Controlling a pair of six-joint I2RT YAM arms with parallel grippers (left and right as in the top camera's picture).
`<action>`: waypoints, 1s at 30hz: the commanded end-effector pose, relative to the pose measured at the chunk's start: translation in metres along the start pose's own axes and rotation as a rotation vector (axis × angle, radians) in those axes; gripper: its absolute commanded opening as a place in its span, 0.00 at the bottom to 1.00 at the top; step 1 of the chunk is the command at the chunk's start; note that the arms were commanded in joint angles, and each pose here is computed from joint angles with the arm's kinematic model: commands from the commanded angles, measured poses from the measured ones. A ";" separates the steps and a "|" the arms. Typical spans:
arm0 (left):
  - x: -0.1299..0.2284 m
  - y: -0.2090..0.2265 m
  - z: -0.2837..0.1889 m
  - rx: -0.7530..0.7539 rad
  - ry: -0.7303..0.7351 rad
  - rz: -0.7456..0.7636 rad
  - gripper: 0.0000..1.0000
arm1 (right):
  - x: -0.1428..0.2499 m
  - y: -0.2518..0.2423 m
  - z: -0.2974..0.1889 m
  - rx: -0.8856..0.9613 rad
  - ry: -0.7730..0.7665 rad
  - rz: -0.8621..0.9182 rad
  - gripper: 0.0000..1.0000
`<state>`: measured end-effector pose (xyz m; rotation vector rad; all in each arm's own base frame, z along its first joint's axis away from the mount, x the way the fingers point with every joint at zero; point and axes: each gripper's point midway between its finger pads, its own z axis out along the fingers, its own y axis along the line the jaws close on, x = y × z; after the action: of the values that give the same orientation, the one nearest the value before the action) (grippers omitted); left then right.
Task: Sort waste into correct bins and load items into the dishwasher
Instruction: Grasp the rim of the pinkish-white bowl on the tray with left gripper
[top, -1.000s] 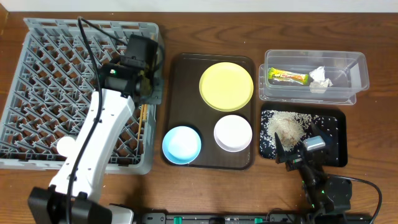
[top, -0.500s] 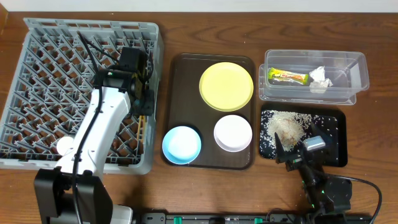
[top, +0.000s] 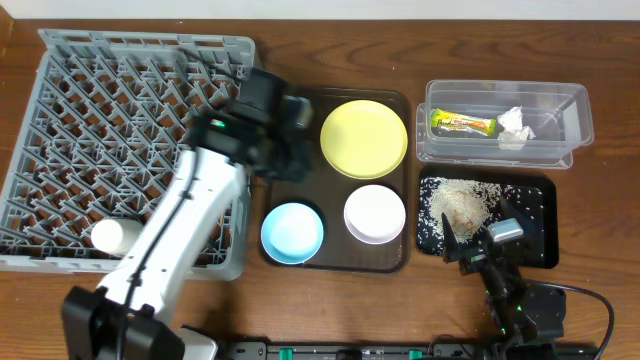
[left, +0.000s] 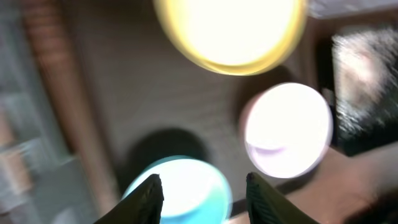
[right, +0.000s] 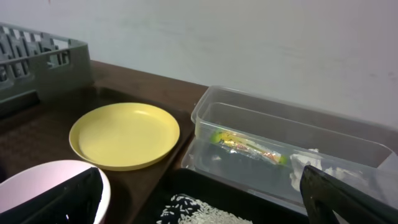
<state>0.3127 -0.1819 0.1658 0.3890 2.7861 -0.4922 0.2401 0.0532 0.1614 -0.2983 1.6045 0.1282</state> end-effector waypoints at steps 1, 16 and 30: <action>0.022 -0.024 0.034 0.045 0.094 0.017 0.47 | 0.001 0.000 0.000 0.000 -0.003 0.012 0.99; 0.067 -0.064 0.135 0.302 0.393 -0.043 0.45 | 0.001 0.000 0.000 0.000 -0.003 0.012 0.99; 0.068 -0.063 0.152 0.347 0.423 -0.056 0.08 | 0.001 0.000 0.000 0.000 -0.003 0.012 0.99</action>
<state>0.2637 -0.2758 0.0099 0.5433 3.1503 -0.9291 0.2401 0.0532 0.1614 -0.2983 1.6045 0.1282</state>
